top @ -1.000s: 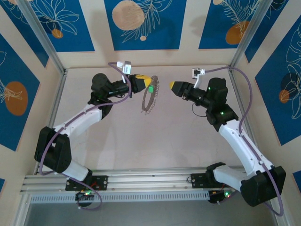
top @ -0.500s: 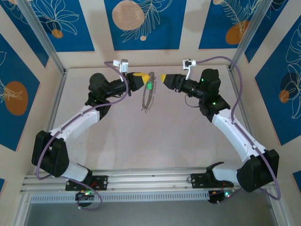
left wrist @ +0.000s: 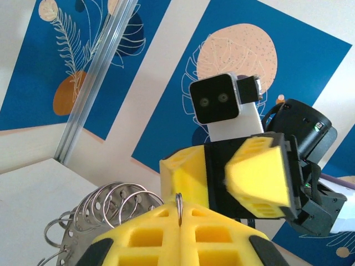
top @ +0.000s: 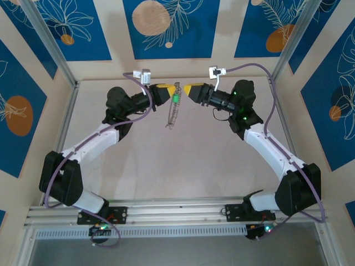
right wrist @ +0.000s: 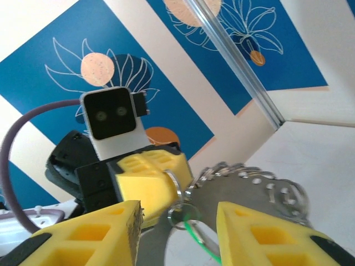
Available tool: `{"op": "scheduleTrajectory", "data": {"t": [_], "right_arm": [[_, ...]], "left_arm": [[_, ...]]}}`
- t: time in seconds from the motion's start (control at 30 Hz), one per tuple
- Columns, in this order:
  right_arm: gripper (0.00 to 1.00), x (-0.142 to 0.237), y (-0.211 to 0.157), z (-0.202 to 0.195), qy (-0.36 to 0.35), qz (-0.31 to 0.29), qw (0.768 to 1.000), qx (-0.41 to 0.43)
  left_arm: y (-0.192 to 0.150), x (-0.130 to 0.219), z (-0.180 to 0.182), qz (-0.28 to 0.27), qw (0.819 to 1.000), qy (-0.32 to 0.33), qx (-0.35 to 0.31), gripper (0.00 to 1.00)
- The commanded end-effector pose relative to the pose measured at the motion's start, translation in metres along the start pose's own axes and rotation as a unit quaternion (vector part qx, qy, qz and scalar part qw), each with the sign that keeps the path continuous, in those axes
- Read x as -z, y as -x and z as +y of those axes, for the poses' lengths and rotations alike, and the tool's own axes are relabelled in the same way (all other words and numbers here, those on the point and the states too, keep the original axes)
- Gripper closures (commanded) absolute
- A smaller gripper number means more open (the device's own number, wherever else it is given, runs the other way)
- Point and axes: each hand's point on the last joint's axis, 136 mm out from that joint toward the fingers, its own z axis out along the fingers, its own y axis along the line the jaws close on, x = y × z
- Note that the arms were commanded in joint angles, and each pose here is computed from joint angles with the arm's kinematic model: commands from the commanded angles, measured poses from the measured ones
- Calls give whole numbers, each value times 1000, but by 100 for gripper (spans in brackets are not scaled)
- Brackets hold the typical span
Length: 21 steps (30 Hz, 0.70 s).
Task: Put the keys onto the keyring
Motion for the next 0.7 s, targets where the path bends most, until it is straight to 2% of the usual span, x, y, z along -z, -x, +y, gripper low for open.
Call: {"op": "scheduleTrajectory", "data": {"t": [0.0,0.3,0.67], "right_arm": [[58,-6,-4,1,10,1,1000,2],[57,-16,-9,-3,10,6,1000,-2],[61,-21,-4,0,23,-2,1000,4]], "left_arm": [[15,-2,-10,-27,999,-22,-13,100],[14,-2,-15,-24,999,-37,-3,100],[11,-4,-17,-14,999,-51,1,100]]}}
